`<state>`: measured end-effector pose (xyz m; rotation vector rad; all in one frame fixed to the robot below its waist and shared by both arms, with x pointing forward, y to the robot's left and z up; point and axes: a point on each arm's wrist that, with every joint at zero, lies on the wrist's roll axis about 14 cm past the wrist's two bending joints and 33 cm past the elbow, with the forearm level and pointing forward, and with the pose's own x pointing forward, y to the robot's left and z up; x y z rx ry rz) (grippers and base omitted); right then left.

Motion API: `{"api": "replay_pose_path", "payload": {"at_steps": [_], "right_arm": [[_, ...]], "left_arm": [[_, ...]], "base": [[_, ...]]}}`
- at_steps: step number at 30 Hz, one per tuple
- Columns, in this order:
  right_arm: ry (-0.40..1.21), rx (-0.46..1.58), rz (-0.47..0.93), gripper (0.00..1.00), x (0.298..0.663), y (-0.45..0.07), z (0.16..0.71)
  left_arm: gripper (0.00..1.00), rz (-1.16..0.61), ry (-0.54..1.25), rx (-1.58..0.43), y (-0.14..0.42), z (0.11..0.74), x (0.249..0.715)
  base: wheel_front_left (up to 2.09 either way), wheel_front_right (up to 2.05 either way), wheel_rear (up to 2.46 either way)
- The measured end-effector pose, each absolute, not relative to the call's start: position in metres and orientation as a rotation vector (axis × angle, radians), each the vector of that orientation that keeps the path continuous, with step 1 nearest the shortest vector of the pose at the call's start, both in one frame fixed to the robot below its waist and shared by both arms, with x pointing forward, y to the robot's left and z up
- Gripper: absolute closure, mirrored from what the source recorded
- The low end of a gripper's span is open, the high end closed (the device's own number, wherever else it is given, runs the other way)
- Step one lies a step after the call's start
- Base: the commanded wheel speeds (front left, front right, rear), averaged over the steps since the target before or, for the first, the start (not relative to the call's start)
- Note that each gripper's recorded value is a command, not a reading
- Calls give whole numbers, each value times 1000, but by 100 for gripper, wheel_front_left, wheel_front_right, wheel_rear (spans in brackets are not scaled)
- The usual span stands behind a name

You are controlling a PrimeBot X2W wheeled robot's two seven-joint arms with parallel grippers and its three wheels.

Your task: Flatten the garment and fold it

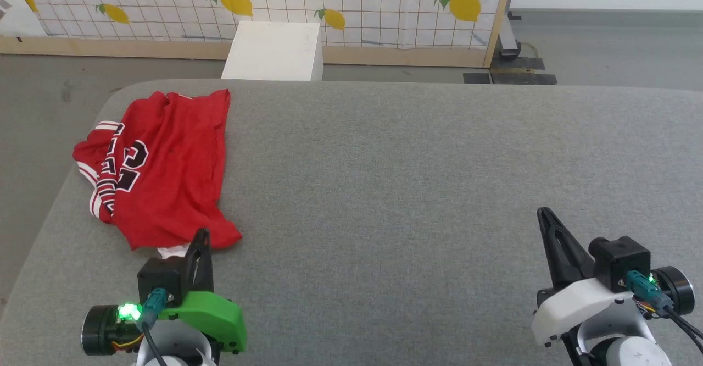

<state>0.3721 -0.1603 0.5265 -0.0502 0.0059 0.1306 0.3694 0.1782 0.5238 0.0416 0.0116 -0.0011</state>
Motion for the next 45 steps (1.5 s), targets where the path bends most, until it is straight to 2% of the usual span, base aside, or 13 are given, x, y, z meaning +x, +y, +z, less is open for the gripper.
{"api": "replay_pose_path", "payload": {"at_steps": [22,23,45], "right_arm": [[6,-50,131,100,372,-160,526],[6,-50,131,0,372,-160,526],[-13,-21,103,0,373,-170,528]], "left_arm": [[100,-1,12,42,178,524,369],[0,-2,12,41,178,524,369],[0,-12,-15,33,174,528,369]], "base": [[0,0,0],[0,0,0],[0,0,0]]}}
